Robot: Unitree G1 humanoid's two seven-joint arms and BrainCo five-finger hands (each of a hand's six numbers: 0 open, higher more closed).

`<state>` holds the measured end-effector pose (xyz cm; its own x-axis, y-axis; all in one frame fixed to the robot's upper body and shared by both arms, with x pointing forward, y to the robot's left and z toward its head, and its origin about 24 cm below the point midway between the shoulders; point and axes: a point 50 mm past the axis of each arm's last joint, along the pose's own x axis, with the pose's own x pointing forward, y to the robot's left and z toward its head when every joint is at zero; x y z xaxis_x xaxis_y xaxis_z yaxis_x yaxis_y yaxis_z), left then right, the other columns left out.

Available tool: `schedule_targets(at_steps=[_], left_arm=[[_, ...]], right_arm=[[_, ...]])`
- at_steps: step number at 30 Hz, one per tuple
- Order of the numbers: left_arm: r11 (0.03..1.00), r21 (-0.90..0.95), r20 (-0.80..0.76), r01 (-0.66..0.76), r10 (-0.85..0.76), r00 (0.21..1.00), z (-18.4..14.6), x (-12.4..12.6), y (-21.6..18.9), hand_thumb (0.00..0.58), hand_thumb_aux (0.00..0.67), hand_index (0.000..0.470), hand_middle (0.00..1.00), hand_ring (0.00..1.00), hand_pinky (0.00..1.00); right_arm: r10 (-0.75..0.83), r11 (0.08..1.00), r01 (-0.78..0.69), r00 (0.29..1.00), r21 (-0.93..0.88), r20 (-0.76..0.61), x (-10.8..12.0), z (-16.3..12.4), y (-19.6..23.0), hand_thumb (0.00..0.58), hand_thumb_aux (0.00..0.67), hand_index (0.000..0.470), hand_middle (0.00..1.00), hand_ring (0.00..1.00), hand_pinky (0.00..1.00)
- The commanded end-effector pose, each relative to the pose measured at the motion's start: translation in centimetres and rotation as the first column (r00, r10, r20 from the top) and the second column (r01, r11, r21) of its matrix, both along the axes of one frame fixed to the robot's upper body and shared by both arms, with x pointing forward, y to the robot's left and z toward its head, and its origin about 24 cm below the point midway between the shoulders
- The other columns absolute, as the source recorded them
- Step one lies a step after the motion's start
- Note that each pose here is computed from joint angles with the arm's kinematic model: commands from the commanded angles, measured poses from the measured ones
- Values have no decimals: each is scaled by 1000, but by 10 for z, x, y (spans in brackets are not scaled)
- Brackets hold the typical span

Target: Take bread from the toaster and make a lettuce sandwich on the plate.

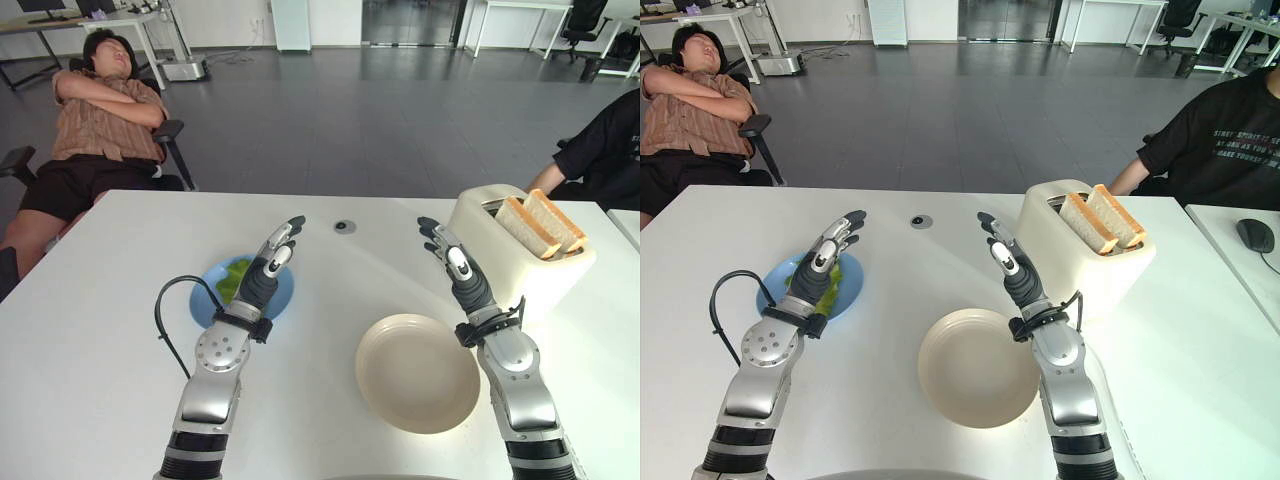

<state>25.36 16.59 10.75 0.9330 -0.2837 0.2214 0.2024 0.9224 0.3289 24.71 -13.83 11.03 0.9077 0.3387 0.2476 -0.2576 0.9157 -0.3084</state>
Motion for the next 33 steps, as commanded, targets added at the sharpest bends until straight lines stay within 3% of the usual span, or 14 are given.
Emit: schedule_targets(at_steps=[1, 7, 12, 16, 21, 29, 33], left_arm=[[1000, 30, -5, 4, -4, 1000, -1, 0, 5, 0, 0, 0, 0, 0, 0], [999, 29, 11, 19, -19, 1000, 0, -2, 2, 0, 0, 0, 0, 0, 0], [999, 13, 44, 33, -34, 998, 5, -2, 1, 0, 0, 0, 0, 0, 0], [1000, -9, 50, 24, -23, 999, 6, -1, 3, 0, 0, 0, 0, 0, 0], [999, -31, 51, 15, -13, 999, 8, 2, 6, 0, 0, 0, 0, 0, 0], [999, -32, 59, 20, -18, 998, 11, 4, 7, 0, 0, 0, 0, 0, 0], [999, -31, 61, 21, -19, 998, 10, 3, 6, 0, 0, 0, 0, 0, 0]], right_arm=[[34, 998, -33, 999, -51, 12, -3, 0, 2, 0, 0, 0, 0, 0, 0], [84, 991, -80, 996, -109, 32, -5, 2, 3, 0, 0, 0, 0, 0, 0], [1, 953, 80, 964, -292, 266, 7, 47, -22, 0, 0, 0, 0, 0, 0], [-133, 766, 383, 880, -517, 455, 30, 88, -78, 0, 0, 0, 0, 0, 0], [-262, 475, 636, 762, -608, 592, 39, 119, -141, 0, 0, 0, 0, 0, 0], [-430, 107, 588, 755, -802, 496, 45, 97, -210, 0, 0, 0, 0, 0, 0], [-478, 87, 515, 773, -853, 418, 49, 80, -218, 0, 0, 0, 0, 0, 0]])
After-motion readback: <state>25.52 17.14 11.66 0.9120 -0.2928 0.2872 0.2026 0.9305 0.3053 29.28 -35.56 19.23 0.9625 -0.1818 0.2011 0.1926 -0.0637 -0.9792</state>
